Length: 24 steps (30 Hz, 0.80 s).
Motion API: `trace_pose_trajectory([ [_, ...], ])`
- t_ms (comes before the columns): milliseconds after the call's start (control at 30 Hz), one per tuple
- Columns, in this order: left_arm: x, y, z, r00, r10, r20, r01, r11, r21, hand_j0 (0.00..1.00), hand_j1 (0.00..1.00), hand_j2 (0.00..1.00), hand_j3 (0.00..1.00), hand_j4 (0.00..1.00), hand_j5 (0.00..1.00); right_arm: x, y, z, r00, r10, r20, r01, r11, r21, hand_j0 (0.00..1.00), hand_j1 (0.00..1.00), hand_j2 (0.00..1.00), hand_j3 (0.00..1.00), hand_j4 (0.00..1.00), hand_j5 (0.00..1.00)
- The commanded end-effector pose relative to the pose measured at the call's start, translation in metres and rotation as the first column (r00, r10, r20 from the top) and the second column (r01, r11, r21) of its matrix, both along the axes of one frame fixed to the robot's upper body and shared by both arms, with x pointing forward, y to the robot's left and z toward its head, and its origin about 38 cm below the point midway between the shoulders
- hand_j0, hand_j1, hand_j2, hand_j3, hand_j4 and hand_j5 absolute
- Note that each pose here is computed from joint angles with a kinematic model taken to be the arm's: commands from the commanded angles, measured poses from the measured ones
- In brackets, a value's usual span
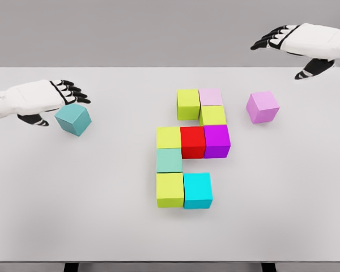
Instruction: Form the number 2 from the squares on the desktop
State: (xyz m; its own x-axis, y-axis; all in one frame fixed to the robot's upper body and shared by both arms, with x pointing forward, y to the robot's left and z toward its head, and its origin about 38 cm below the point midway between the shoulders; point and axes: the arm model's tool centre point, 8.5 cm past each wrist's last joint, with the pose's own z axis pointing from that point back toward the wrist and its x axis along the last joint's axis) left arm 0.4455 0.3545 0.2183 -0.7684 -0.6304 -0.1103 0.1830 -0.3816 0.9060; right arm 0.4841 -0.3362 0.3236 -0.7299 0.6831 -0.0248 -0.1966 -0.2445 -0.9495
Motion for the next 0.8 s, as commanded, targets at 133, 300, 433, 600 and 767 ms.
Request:
trace_pose_trajectory([
  [133, 0.004, -0.001, -0.007, 0.998, 0.029, -0.049, -0.034, 0.996, -0.086, 1.0, 1.0, 1.0, 1.0, 1.0, 1.0, 0.009, 0.006, -0.059, 0.991, -0.017, -0.136, -0.005, 0.988, -0.156, 0.99, 0.99, 0.99, 0.99, 0.99, 0.99],
  [300, 0.004, -0.003, -0.003, 0.991, 0.046, -0.124, -0.066, 0.984, -0.164, 1.0, 1.0, 1.0, 1.0, 1.0, 1.0, 0.008, 0.016, -0.065, 0.989, 0.006, -0.149, -0.032, 0.984, -0.176, 0.99, 0.99, 0.99, 0.99, 0.99, 0.99],
  [433, 0.005, -0.014, -0.013, 0.988, 0.022, -0.156, -0.046, 0.987, -0.151, 1.0, 1.0, 1.0, 1.0, 1.0, 1.0, 0.008, 0.018, -0.074, 0.986, 0.008, -0.167, -0.04, 0.981, -0.19, 0.99, 0.99, 0.99, 0.99, 0.99, 0.99],
  [600, 0.009, -0.024, -0.021, 0.984, 0.011, -0.18, -0.038, 0.989, -0.143, 1.0, 1.0, 1.0, 1.0, 1.0, 1.0, 0.01, 0.023, -0.085, 0.981, 0.01, -0.192, -0.047, 0.98, -0.192, 0.99, 0.99, 0.99, 0.99, 0.99, 0.99],
  [767, 0.018, -0.024, -0.031, 0.978, 0.037, -0.204, -0.065, 0.989, -0.132, 1.0, 1.0, 1.0, 1.0, 1.0, 1.0, 0.015, 0.031, -0.089, 0.979, 0.015, -0.201, -0.052, 0.982, -0.179, 0.99, 0.99, 0.99, 0.99, 0.99, 0.99],
])
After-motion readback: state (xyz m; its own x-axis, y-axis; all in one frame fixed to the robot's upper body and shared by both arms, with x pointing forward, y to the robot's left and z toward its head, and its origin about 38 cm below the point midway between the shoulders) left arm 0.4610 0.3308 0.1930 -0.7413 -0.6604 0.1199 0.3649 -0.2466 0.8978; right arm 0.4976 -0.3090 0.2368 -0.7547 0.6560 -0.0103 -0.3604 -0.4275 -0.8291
